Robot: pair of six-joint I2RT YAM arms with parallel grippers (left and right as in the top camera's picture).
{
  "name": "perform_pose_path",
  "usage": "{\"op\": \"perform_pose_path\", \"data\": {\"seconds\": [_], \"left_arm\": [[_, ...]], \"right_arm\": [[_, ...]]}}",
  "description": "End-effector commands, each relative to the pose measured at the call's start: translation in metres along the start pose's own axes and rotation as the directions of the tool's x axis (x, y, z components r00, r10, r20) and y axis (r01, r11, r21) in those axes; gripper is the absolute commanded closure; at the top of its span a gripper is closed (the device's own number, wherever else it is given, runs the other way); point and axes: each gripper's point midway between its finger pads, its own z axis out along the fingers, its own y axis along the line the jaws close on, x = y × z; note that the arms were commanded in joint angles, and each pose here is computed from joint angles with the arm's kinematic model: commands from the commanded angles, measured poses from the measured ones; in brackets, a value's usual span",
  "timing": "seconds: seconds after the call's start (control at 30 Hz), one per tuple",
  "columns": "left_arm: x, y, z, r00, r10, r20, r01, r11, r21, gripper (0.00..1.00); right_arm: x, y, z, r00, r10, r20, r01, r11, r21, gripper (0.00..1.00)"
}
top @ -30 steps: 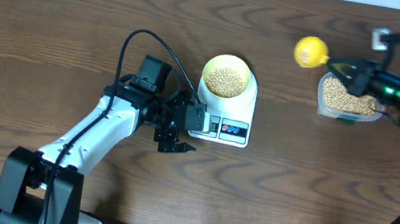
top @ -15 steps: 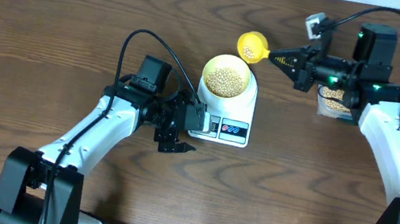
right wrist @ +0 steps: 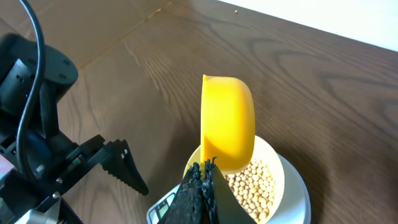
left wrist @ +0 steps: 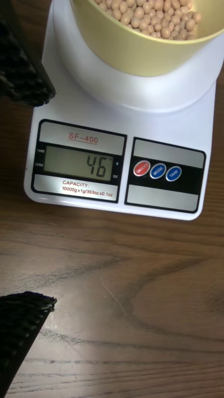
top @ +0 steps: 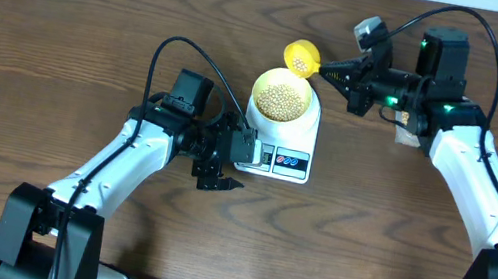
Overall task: Scoop item into bowl and weigh 50g on scale
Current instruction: 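Tip the scoop with the right gripper, pouring soybeans into the bowl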
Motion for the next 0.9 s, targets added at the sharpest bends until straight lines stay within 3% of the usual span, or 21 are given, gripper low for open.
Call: {"op": "perform_pose_path", "data": {"seconds": [0.0, 0.37, 0.63, 0.87], "left_arm": [[0.001, -0.005, 0.003, 1.000, -0.019, 0.007, 0.018, 1.000, 0.017, 0.02], [0.001, -0.005, 0.003, 1.000, -0.019, 0.007, 0.018, 1.000, 0.017, 0.02], [0.001, -0.005, 0.003, 1.000, -0.019, 0.007, 0.018, 1.000, 0.017, 0.02], [0.001, -0.005, 0.003, 1.000, -0.019, 0.007, 0.018, 1.000, 0.017, 0.02]], "right_arm": [[-0.008, 0.003, 0.004, 0.997, -0.075, 0.003, 0.075, 0.997, 0.013, 0.99], [0.005, -0.006, 0.021, 0.967, -0.234, -0.104, 0.247, 0.958, 0.143, 0.99], [0.024, -0.001, 0.035, 0.849, -0.459, -0.261, 0.504, 0.852, 0.142, 0.99], [0.030, -0.002, 0.045, 0.749, -0.547, -0.374, 0.636, 0.752, 0.174, 0.99]]}}
